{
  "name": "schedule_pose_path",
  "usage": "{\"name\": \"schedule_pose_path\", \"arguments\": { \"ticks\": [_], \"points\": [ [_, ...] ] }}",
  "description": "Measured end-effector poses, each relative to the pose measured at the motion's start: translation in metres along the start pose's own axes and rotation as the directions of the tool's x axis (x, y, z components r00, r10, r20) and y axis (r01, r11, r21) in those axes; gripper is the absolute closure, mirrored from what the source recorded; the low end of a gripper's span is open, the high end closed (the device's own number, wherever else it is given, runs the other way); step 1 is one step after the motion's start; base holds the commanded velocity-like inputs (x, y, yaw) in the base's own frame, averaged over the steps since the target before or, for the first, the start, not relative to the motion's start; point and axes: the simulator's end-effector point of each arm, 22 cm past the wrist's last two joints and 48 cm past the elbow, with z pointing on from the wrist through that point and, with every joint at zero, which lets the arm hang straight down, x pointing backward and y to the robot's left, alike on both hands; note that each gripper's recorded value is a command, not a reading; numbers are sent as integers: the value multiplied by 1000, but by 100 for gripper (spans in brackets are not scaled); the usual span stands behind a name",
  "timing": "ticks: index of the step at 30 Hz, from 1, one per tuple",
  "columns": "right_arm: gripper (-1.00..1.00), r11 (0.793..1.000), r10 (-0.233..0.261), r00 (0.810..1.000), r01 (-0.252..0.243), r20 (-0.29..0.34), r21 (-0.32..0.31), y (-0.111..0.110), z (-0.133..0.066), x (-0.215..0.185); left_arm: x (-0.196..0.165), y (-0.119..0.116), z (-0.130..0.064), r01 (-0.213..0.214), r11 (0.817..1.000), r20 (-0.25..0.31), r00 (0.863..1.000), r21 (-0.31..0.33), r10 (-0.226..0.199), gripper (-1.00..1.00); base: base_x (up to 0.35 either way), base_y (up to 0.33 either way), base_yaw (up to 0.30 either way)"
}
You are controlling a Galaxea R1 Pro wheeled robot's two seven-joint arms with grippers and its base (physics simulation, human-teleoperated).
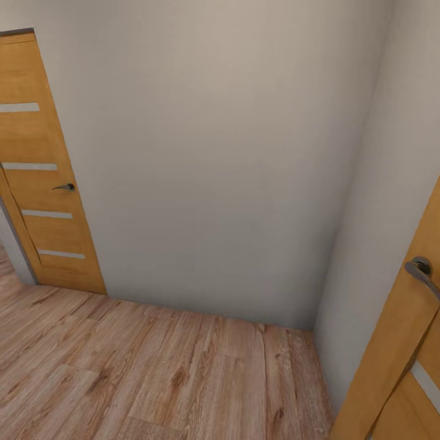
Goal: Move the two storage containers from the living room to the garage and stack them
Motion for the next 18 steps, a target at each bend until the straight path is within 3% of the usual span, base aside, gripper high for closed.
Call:
{"name": "schedule_pose_path", "arguments": {
  "ticks": [18],
  "points": [
    [-100,1000,-1,1000,1,0,0,0,0,0,0,0,0,0,1000,-1,1000,0,0,-100,0,0,0]
  ]
}}
